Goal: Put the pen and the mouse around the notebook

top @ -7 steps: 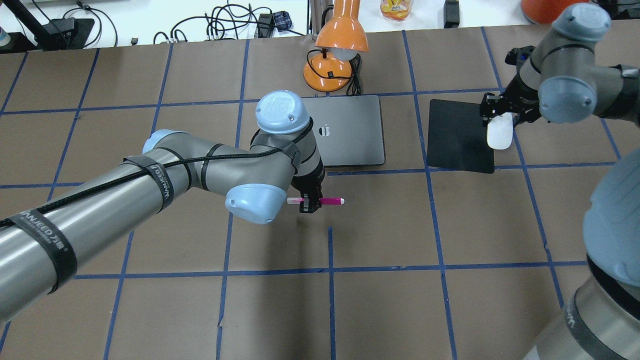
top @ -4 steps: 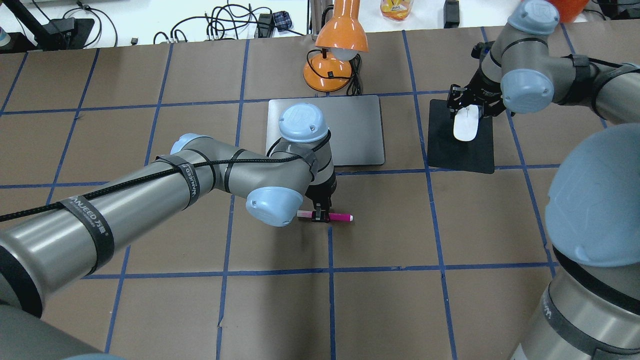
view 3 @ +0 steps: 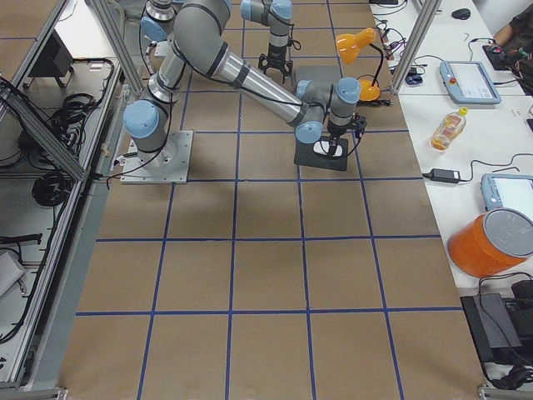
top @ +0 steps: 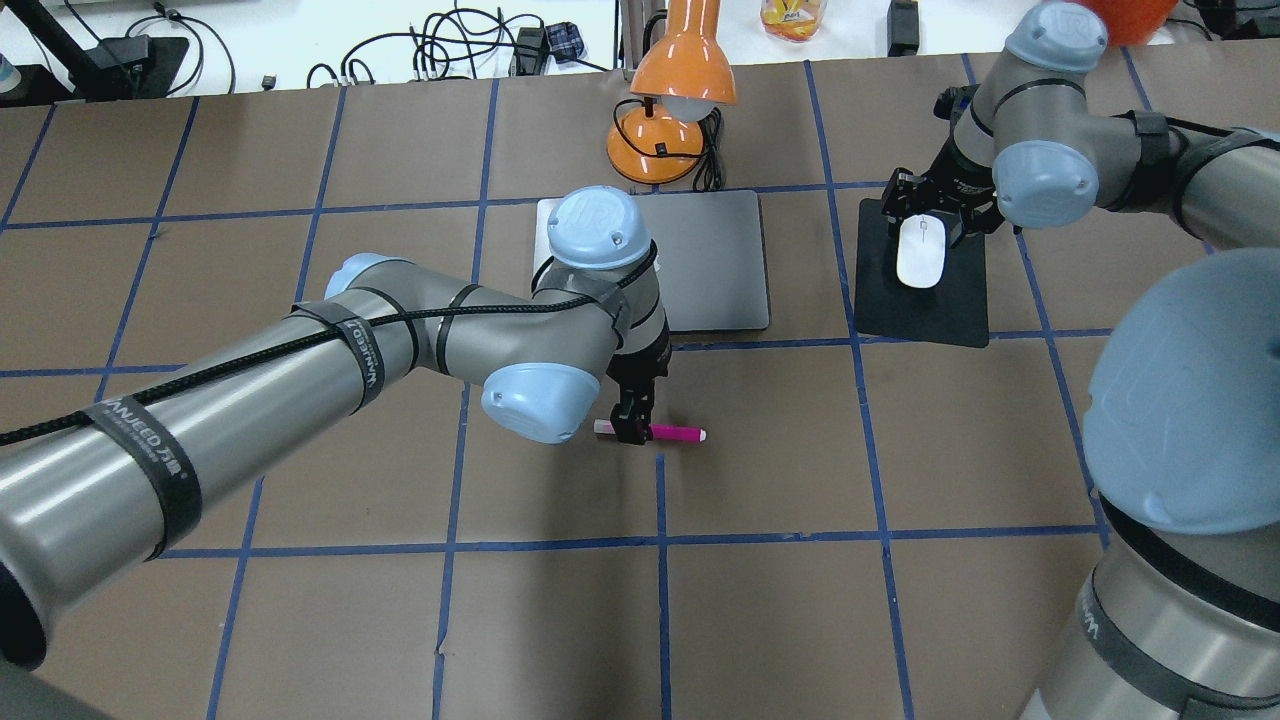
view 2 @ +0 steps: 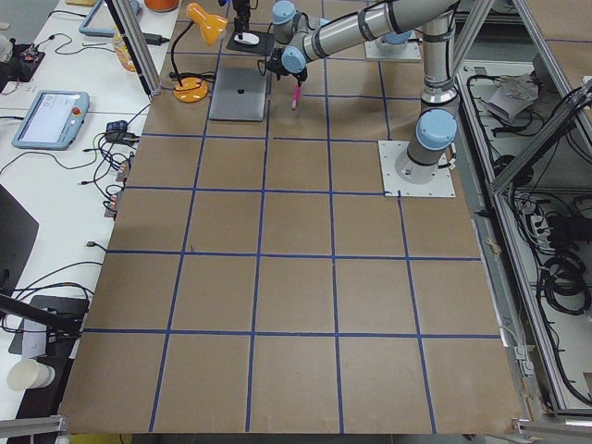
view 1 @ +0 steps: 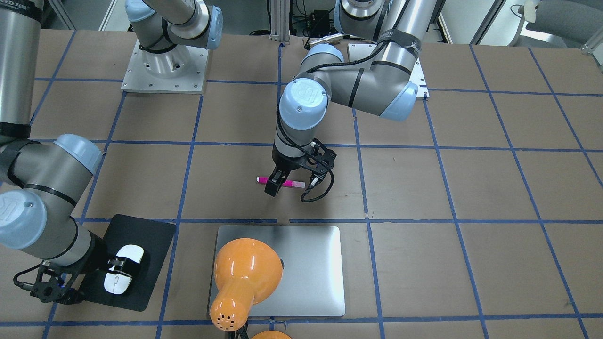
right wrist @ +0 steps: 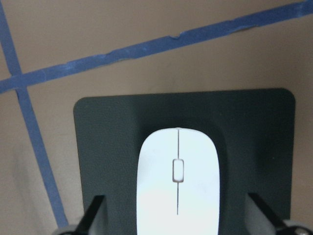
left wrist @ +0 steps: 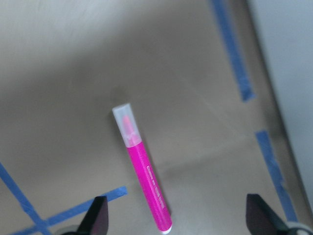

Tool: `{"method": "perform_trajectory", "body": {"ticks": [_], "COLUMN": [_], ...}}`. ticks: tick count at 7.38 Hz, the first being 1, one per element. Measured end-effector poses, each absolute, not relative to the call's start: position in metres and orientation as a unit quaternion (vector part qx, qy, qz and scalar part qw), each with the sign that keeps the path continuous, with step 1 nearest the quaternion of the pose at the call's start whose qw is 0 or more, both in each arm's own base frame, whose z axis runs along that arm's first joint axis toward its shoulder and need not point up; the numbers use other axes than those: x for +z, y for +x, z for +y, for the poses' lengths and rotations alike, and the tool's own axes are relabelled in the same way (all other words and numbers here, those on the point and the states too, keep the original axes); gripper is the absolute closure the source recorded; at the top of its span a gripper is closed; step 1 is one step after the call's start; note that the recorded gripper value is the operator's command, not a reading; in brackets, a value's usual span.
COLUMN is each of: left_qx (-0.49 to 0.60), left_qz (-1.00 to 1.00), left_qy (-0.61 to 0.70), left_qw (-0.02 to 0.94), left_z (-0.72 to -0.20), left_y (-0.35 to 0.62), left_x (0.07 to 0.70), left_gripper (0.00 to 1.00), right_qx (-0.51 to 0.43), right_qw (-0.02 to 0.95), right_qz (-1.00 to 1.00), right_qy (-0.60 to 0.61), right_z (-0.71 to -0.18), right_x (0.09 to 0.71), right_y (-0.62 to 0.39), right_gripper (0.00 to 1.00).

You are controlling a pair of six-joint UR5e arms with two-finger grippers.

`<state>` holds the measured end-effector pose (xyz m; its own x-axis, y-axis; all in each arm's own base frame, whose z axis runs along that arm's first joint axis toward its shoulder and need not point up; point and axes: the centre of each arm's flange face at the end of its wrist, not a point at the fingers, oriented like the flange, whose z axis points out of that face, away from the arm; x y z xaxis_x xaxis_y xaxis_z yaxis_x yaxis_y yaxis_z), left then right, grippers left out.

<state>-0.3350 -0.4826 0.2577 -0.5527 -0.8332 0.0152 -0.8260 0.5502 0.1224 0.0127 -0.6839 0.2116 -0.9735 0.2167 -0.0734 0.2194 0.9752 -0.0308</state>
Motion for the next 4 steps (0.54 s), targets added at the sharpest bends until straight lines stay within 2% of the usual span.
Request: {"method": "perform_trajectory", "body": {"ticks": [2, 4], "left_qx": [-0.061, -0.048], "left_qz": [-0.953, -0.991], "left_qy": [0.297, 0.128], "left_qw": [0.014, 0.007], "left_z": [-0.477, -0.474], "left_y": [-0.296, -0.239], "left_x": [0.334, 0.4], "left_gripper": [0.0, 0.0], "right_qx": [-0.009, 0.01], "right_qw": [0.031, 0.023], "right_qz": [0.993, 0.993], "right_qy": [0.11, 0.113], "right_z": [-0.66, -0.609], "right_x": [0.277, 0.364], "right_y": [0.019, 0.047], "right_gripper": [0.0, 0.0]}}
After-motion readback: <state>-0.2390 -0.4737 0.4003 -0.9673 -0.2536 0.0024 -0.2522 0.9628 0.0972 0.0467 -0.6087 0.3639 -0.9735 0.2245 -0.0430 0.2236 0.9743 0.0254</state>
